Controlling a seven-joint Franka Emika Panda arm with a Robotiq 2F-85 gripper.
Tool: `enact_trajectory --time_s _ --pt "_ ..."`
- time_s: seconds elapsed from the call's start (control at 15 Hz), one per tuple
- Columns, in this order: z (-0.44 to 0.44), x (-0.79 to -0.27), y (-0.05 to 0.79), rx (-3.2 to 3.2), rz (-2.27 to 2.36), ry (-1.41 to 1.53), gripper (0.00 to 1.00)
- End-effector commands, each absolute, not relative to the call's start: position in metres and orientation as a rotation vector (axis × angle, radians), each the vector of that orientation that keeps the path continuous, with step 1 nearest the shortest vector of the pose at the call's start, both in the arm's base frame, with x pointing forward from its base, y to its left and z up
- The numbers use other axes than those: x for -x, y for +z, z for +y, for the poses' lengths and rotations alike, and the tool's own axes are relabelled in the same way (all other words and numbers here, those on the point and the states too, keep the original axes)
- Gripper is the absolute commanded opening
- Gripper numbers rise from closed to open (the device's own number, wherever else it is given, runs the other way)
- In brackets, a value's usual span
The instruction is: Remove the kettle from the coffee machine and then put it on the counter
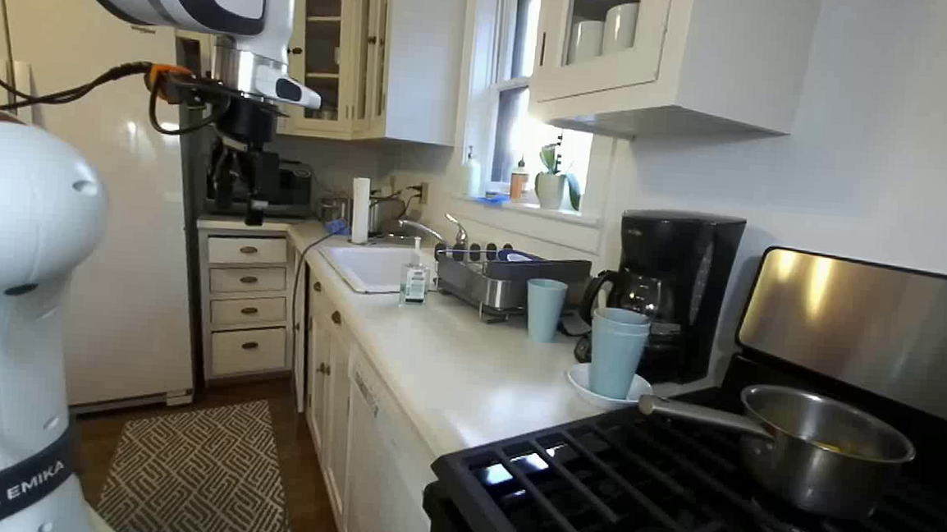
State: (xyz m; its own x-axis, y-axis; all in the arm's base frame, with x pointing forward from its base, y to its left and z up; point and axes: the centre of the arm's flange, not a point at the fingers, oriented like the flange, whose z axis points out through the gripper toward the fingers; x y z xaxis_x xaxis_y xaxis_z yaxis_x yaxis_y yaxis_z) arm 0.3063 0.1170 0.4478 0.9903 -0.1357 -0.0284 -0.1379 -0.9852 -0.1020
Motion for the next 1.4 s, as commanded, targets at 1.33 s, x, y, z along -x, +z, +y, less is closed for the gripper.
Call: enact_trajectory --time_s 1.33 --pt "0.000 -0.546 0.511 2.809 1.228 -0.485 1.00"
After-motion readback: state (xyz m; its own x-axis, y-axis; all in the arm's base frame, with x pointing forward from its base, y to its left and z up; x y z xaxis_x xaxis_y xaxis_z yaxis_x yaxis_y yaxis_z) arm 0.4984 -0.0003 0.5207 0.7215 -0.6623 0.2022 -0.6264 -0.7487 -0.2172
